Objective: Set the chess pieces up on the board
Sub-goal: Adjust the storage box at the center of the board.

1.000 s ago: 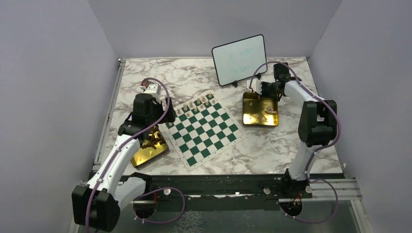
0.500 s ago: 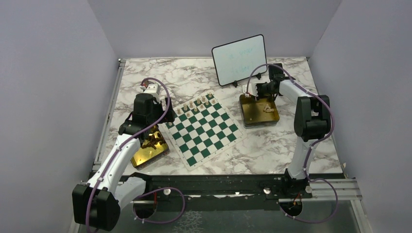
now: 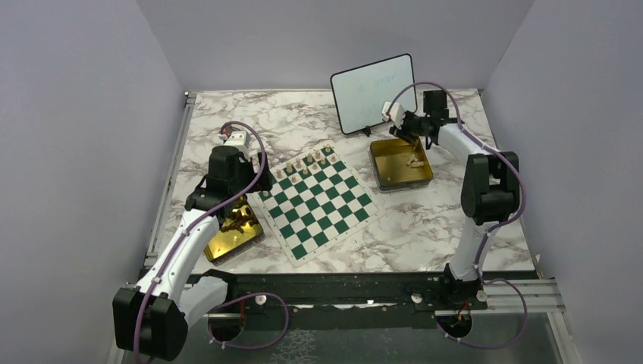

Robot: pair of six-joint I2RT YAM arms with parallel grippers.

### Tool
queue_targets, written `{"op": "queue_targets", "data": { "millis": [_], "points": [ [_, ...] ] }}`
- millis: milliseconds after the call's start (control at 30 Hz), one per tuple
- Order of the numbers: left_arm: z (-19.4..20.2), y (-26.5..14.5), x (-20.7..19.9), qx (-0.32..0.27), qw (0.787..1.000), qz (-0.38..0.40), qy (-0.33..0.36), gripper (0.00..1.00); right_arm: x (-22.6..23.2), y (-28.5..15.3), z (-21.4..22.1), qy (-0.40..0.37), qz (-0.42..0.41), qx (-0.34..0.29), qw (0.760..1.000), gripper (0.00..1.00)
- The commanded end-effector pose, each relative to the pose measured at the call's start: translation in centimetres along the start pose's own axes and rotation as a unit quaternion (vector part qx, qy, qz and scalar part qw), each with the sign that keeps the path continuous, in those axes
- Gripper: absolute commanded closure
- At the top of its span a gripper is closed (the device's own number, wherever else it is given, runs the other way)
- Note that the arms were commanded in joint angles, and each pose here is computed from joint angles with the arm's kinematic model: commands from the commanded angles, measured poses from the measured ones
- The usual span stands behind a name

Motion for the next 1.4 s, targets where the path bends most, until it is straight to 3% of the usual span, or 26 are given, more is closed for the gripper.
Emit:
{"op": "queue_targets", "data": {
  "millis": [0,133,267,567,733,1133,1367],
  "points": [
    [-1.1,-0.6,-0.5,-0.02,1.0,0.007,0.007,0.07,-3.4,-2.8,-2.8,0.099,0.086,-0.022,0.991,0.56],
    [-1.2,-0.8,-0.6,-0.023,1.0,0.012,0.007,0.07,-3.3,-3.8,-3.2,0.195,0.116,-0.012,0.974,0.56],
    [-1.3,-0.9,-0.8,-0.025,1.0,0.015,0.007,0.07,-4.1,-5.3,-3.1,0.379,0.183,0.034,0.906,0.49],
    [-1.3,-1.0,-0.9,-0.026,0.999,0.018,0.007,0.07,0.2,-3.6,-6.2,0.551,0.063,-0.012,0.832,0.5],
    [-1.3,-1.0,-0.9,-0.027,0.999,0.018,0.007,0.07,2.7,-0.7,-7.3,0.549,0.062,0.048,0.832,0.44],
    [-1.3,-1.0,-0.8,-0.028,0.999,0.017,0.008,0.07,6.2,4.1,-7.9,0.523,0.074,0.144,0.837,0.43],
    [-1.3,-0.9,-0.8,-0.028,0.999,0.013,0.008,0.07,7.3,5.9,-9.7,0.462,0.031,0.119,0.878,0.6]
  ]
}}
Point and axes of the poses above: each gripper's point midway between its finger pads, its own y axis out along the fingers, its own x axis along the line the jaws close on, z = x × y, the point moved 6 cm from there along -y, back along the fingers, and after that the axes turned 7 degrees about -y, right-handed, at the moved point
